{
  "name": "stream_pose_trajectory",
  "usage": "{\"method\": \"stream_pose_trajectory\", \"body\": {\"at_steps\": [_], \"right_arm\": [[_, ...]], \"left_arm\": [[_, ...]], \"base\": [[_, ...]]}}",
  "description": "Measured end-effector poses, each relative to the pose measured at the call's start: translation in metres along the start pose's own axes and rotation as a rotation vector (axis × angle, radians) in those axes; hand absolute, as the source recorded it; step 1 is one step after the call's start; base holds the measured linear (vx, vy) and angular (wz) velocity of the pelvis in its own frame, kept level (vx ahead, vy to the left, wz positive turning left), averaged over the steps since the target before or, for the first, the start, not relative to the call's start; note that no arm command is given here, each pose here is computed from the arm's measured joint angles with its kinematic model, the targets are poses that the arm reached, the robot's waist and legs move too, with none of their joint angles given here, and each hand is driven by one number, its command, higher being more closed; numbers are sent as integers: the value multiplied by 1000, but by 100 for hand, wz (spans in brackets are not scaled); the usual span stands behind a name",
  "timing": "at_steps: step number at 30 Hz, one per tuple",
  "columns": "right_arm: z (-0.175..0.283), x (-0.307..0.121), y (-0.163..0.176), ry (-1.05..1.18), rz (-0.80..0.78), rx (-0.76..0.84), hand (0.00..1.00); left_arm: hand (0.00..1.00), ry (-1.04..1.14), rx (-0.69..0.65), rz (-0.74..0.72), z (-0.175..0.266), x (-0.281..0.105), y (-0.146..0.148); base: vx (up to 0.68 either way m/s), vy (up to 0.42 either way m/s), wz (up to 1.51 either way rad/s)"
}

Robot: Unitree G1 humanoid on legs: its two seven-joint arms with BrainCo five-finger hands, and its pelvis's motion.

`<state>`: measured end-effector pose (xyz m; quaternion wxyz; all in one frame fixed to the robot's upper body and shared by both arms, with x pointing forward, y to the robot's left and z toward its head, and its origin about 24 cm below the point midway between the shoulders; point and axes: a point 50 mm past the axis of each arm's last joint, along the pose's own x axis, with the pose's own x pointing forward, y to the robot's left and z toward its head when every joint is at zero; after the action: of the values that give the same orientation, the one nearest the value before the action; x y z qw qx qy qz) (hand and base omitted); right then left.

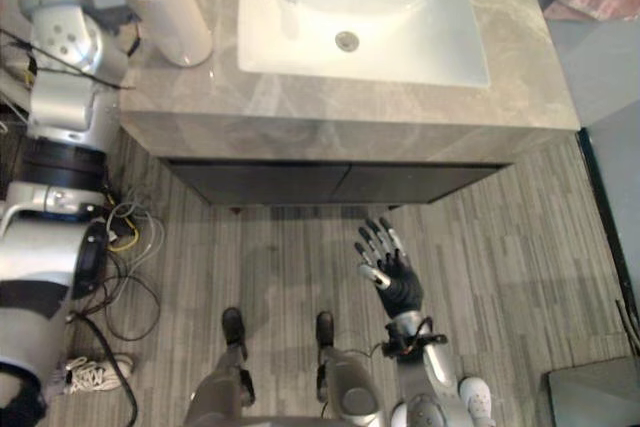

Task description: Organize washtable

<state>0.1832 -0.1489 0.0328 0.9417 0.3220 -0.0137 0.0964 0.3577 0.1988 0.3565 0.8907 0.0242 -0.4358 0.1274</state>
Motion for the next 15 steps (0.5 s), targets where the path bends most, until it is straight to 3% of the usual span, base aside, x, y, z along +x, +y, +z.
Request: {"method": "stream_pose_trajectory", "body": {"at_steps": [15], "right_arm": [[0, 0, 0, 0, -1, 0, 0]], "left_arm": [[100, 47, -78, -15, -10, -8, -13]], "base": [[0, 0, 0]]}}
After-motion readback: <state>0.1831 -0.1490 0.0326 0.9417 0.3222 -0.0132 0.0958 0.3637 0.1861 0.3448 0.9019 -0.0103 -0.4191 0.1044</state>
